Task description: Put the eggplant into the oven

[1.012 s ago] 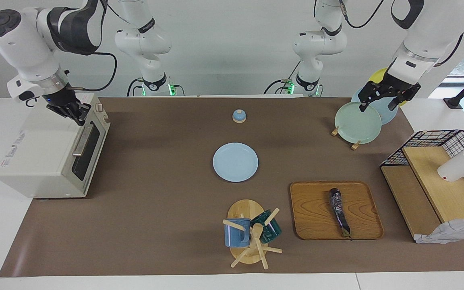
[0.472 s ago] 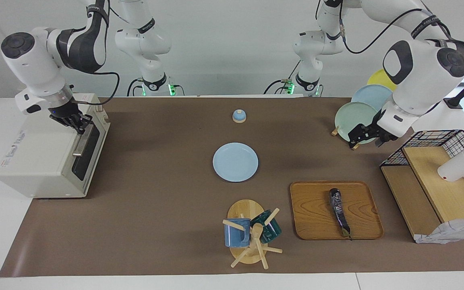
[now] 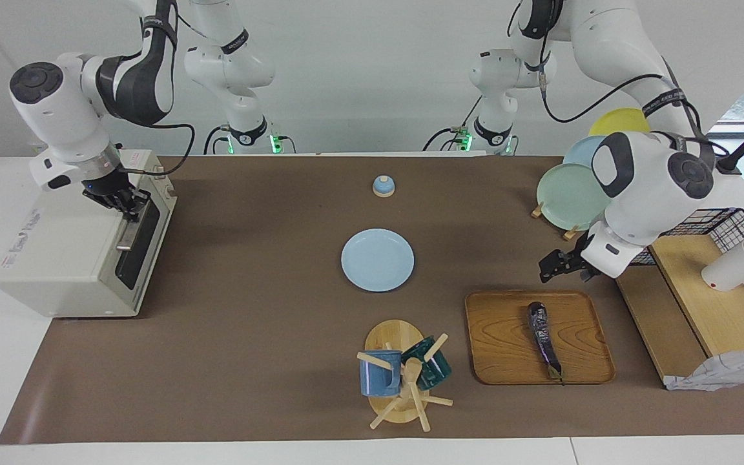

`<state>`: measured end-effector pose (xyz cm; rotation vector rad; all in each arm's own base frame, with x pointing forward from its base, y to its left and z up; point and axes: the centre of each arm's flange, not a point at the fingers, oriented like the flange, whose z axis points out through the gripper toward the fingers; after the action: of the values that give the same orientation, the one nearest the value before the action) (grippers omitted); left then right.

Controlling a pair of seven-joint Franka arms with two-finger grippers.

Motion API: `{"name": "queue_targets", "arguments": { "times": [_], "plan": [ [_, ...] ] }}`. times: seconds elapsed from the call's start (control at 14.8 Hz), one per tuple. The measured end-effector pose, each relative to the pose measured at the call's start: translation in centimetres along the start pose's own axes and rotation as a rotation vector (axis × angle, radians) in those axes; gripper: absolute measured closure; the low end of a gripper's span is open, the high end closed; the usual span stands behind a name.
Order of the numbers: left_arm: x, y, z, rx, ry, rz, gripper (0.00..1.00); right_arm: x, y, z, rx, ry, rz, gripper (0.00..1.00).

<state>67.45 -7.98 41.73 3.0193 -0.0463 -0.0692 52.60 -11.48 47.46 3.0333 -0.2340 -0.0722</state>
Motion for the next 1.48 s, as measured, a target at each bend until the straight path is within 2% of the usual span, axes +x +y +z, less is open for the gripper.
{"name": "queue_targets", "arguments": {
  "times": [0.27, 0.4, 0.61, 0.81, 1.08, 1.48],
  "plan": [
    [2.7, 1.9, 5.3, -0.004, -0.004, 0.024, 0.00, -0.1, -0.2, 0.2, 0.000, 0.005, -0.004, 0.99],
    [3.7, 1.6, 6.9, 0.030, 0.020, 0.040, 0.00, -0.1, -0.3, 0.2, 0.000, 0.007, 0.003, 0.99],
    [4.2, 1.0, 7.4, 0.089, 0.042, 0.064, 0.00, -0.3, -0.9, 0.4, 0.002, 0.017, 0.020, 0.99],
    [4.1, 1.1, 8.6, 0.090, 0.060, 0.070, 0.00, -0.7, -2.1, 0.6, 0.006, 0.037, 0.028, 0.99],
    [3.3, 0.8, 10.9, 0.091, 0.029, 0.070, 0.00, -1.1, -5.7, 1.7, 0.016, 0.041, 0.034, 0.99],
    [3.3, 1.0, 10.9, 0.086, 0.030, 0.069, 0.00, -1.4, -9.5, 4.7, 0.042, 0.051, 0.015, 0.99]
  ]
}}
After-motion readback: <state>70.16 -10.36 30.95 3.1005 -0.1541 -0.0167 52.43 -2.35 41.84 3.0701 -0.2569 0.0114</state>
